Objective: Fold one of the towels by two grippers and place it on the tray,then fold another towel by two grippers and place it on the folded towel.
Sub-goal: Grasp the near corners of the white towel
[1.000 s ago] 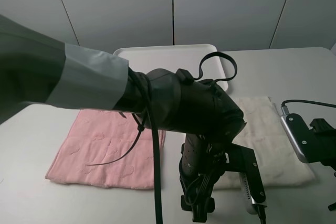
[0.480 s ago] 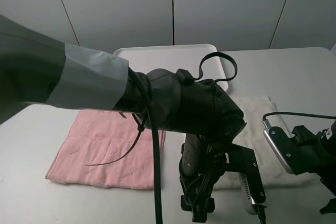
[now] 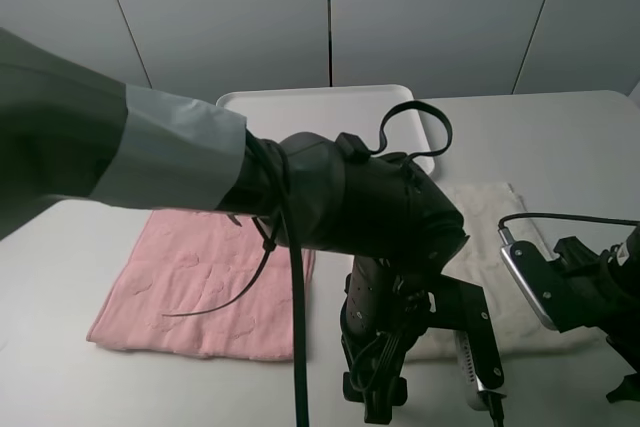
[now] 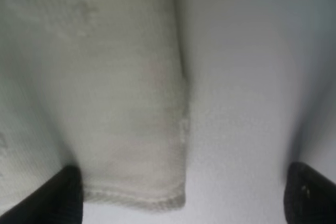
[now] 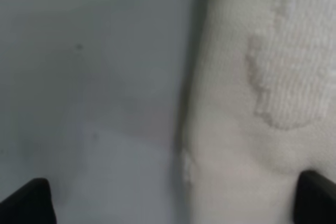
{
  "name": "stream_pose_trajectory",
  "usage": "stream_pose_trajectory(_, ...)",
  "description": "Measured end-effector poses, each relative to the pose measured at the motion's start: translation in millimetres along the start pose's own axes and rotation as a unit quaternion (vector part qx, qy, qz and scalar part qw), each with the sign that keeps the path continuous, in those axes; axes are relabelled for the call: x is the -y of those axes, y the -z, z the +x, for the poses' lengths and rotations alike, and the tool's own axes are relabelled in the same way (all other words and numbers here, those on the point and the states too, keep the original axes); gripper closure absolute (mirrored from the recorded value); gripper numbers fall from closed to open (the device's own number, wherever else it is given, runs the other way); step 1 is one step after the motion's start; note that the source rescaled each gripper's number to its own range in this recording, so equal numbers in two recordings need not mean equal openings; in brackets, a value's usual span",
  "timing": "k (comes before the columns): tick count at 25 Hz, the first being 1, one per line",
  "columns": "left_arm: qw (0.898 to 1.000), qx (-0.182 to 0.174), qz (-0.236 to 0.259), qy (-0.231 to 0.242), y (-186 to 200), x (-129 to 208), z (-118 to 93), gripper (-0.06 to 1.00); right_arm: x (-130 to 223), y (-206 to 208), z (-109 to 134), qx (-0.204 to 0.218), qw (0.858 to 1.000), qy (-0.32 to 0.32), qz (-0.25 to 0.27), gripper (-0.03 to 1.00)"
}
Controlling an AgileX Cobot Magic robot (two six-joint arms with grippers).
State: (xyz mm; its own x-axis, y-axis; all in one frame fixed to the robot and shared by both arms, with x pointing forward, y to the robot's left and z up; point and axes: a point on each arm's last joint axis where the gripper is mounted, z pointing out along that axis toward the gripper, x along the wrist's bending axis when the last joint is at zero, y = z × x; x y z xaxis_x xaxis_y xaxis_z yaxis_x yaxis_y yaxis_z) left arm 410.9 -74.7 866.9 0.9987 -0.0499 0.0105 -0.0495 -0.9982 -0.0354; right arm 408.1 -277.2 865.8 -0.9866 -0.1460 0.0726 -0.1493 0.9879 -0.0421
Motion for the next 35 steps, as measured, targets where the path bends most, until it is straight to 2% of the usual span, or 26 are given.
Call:
stream_pose_trajectory(3, 1.000, -0.001, 0.000, 0.000, 0.0, 0.1, 0.2, -0.05, -0.3, -1.4, -3.6, 0.017, 1.000, -0.004, -0.002, -0.02)
stream_pose_trajectory(5, 1.000, -0.001, 0.000, 0.000, 0.0, 0.1, 0.2, -0.05, -0.1, -2.1, -6.1, 0.028, 1.000, 0.001, 0.000, 0.04)
stream_pose_trajectory(7, 1.000, -0.001, 0.000, 0.000, 0.0, 0.1, 0.2, -0.05, 0.6, -2.4, -5.8, 0.030, 1.000, 0.009, 0.004, 0.17)
stream_pose_trajectory(13, 1.000, -0.001, 0.001, 0.000, -0.6, 0.1, 0.1, -0.05, 1.9, -3.3, -5.6, 0.036, 0.999, 0.030, 0.013, 0.68)
stream_pose_trajectory(17, 1.000, -0.001, 0.001, 0.000, -0.6, 0.1, 0.1, -0.05, 1.6, -3.1, -7.8, 0.049, 0.998, 0.030, 0.011, 0.93)
stream_pose_trajectory(19, 1.000, -0.002, 0.000, 0.005, -0.6, 0.0, 0.4, -0.05, 1.6, -3.1, -7.9, 0.050, 0.998, 0.030, 0.011, 0.96)
stream_pose_trajectory(35, 1.000, -0.014, -0.018, 0.012, -0.5, -3.3, 2.6, -0.05, 1.1, -3.1, -7.8, 0.049, 0.999, 0.022, 0.008, 0.96)
